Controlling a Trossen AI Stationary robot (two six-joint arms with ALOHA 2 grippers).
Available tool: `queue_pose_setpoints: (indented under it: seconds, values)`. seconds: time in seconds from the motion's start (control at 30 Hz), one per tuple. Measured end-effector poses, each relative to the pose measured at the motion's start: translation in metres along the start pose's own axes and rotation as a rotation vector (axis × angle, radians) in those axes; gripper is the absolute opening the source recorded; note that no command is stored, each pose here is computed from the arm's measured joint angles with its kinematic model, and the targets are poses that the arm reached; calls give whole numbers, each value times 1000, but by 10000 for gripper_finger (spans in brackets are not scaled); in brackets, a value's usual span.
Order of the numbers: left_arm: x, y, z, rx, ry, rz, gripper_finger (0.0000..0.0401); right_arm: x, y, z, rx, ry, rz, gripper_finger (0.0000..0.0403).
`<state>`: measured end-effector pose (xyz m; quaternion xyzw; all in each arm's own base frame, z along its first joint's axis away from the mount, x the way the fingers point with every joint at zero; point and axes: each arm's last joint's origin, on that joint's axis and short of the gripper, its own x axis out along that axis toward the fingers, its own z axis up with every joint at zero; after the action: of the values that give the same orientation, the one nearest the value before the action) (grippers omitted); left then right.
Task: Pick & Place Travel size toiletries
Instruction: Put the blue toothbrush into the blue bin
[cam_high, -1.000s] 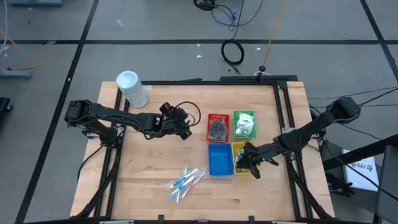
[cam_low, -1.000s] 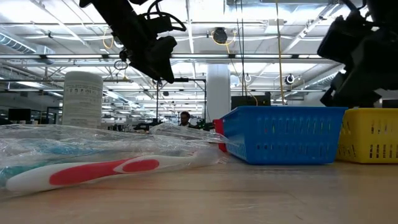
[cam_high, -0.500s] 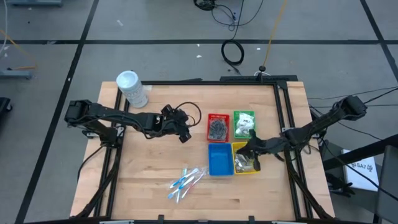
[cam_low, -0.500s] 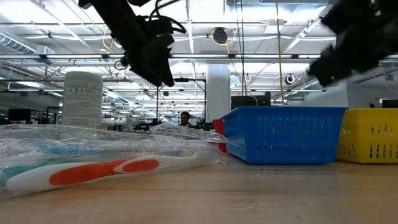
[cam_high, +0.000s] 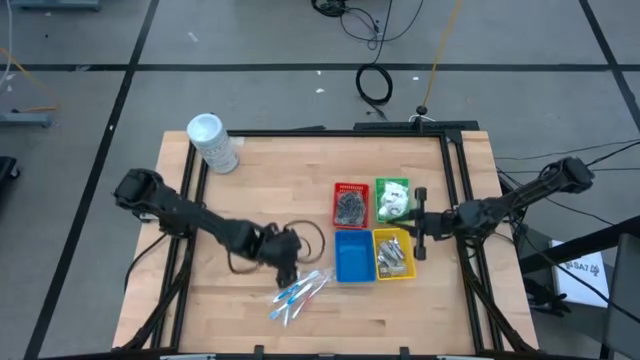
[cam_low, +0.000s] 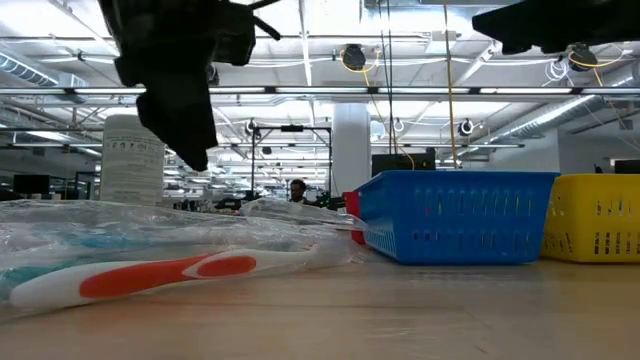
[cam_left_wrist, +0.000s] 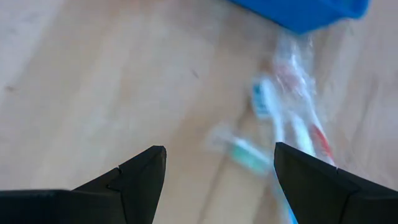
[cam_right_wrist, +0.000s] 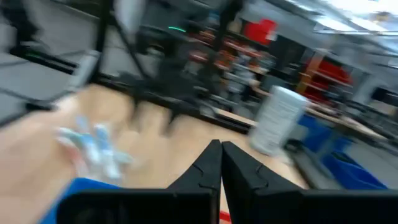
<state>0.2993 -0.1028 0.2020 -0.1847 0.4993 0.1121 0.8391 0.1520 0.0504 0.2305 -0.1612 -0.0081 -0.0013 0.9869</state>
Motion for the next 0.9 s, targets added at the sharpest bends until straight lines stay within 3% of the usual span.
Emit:
queue_pose_setpoints:
  seconds: [0.2,0.37,0.53,0.9]
  values:
    - [18,-34,2,-10,158,47,294,0,-7,-1,25,26,-103,1]
    - [35,-49,12,109,165,26,294,1,-7,-3,59,41,-100,1]
    - [51,-46,10,146,173,71,294,0,-5,-9,72,52,-94,1]
    - [66,-20,-3,68,315,340,294,-1,-4,-12,71,54,-93,1]
